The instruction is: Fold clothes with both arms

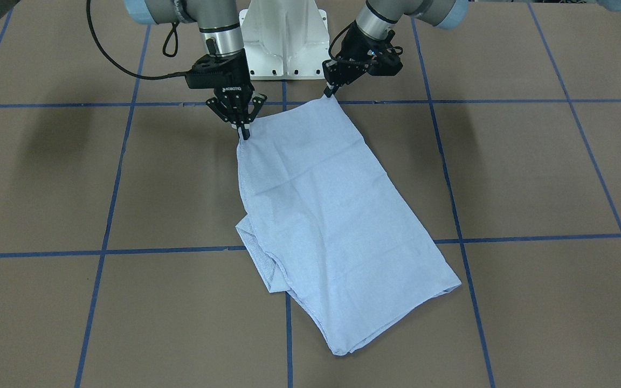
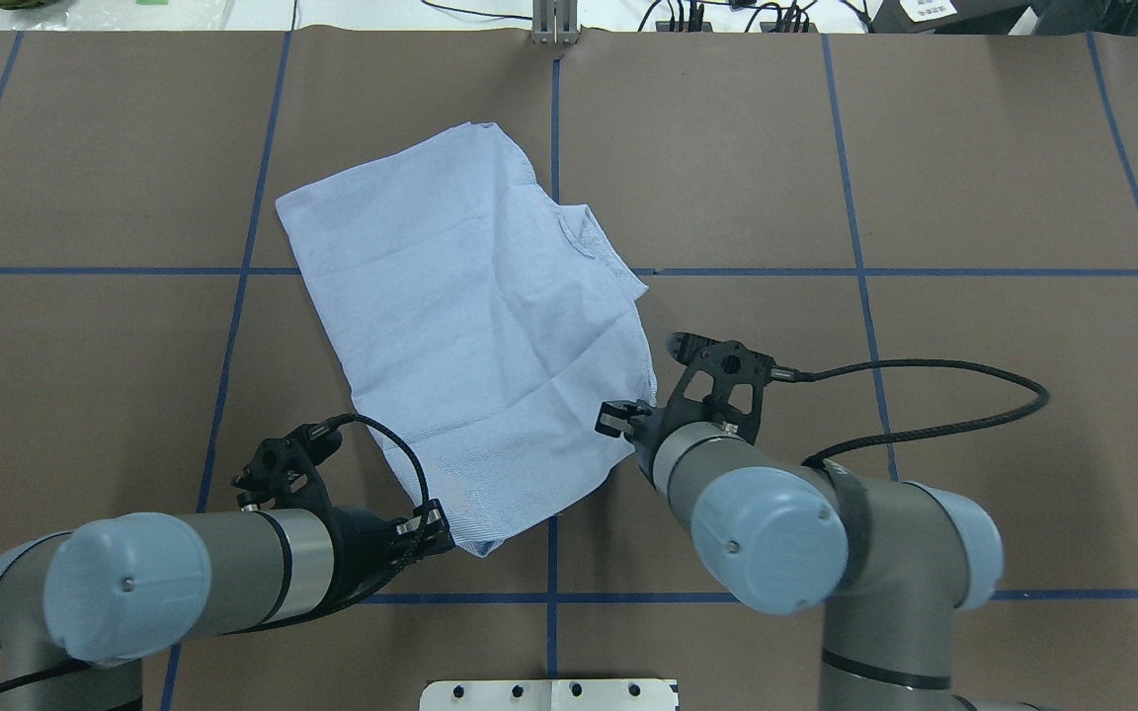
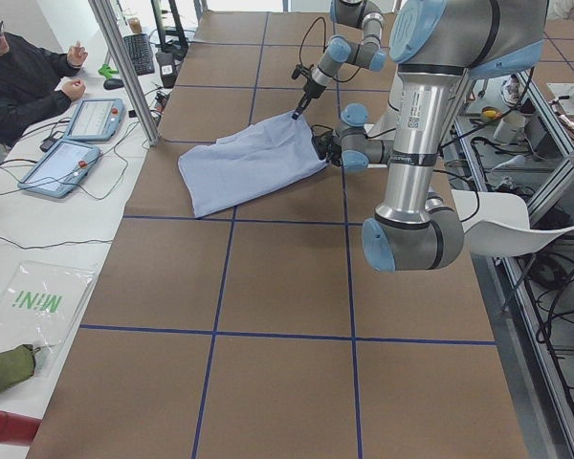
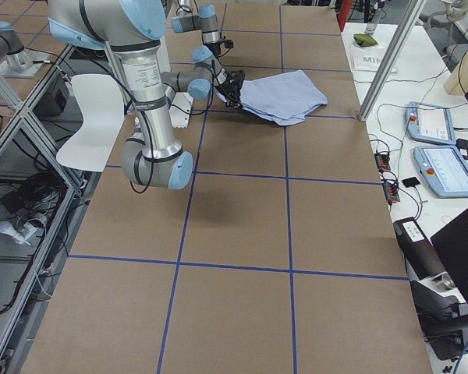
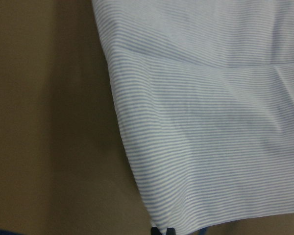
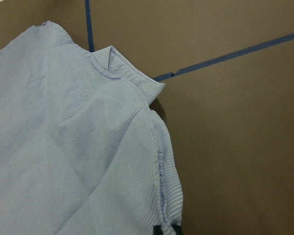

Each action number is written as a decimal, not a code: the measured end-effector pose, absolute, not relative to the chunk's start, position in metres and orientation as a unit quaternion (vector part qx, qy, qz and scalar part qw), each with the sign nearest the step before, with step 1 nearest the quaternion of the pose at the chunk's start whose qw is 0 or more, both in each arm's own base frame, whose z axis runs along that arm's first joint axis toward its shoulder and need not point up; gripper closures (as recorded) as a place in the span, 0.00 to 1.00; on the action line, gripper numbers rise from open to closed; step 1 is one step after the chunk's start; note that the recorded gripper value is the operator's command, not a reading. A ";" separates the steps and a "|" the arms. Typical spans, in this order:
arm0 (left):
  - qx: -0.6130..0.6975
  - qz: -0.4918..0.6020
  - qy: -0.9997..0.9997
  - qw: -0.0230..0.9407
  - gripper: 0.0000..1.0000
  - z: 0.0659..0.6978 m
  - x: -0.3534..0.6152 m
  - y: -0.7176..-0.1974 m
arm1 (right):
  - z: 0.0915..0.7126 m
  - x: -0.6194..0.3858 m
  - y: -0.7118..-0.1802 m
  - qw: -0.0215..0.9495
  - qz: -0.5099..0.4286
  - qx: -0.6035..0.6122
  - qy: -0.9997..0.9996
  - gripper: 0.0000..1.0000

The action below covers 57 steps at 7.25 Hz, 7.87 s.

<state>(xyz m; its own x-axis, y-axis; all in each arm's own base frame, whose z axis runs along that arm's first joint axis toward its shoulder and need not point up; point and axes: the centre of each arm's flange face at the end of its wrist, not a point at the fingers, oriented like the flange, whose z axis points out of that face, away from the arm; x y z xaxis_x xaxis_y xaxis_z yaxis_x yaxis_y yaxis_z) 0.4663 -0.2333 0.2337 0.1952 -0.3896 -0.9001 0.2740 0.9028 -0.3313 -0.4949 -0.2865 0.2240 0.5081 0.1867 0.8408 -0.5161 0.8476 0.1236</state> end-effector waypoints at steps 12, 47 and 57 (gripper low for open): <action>0.039 -0.197 0.568 0.798 1.00 0.184 0.386 -0.335 | 0.137 -0.493 -0.338 0.860 0.205 0.229 -0.407 1.00; 0.090 0.057 0.374 0.921 0.00 0.671 -0.099 -0.389 | 0.624 0.073 -0.353 0.928 -0.090 0.030 -0.362 0.00; 0.098 0.026 0.373 0.922 0.00 0.621 -0.078 -0.403 | 0.628 0.073 -0.355 0.926 -0.091 0.041 -0.364 0.00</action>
<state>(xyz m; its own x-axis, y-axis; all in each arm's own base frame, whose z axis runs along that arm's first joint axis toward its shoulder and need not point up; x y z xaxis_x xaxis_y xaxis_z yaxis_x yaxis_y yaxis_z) -0.0785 -0.4030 0.6205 0.7199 0.1211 -0.6834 0.0250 0.9795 0.1999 0.0728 -0.3553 0.6281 0.7190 -0.1982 0.6662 0.1389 0.9801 0.1418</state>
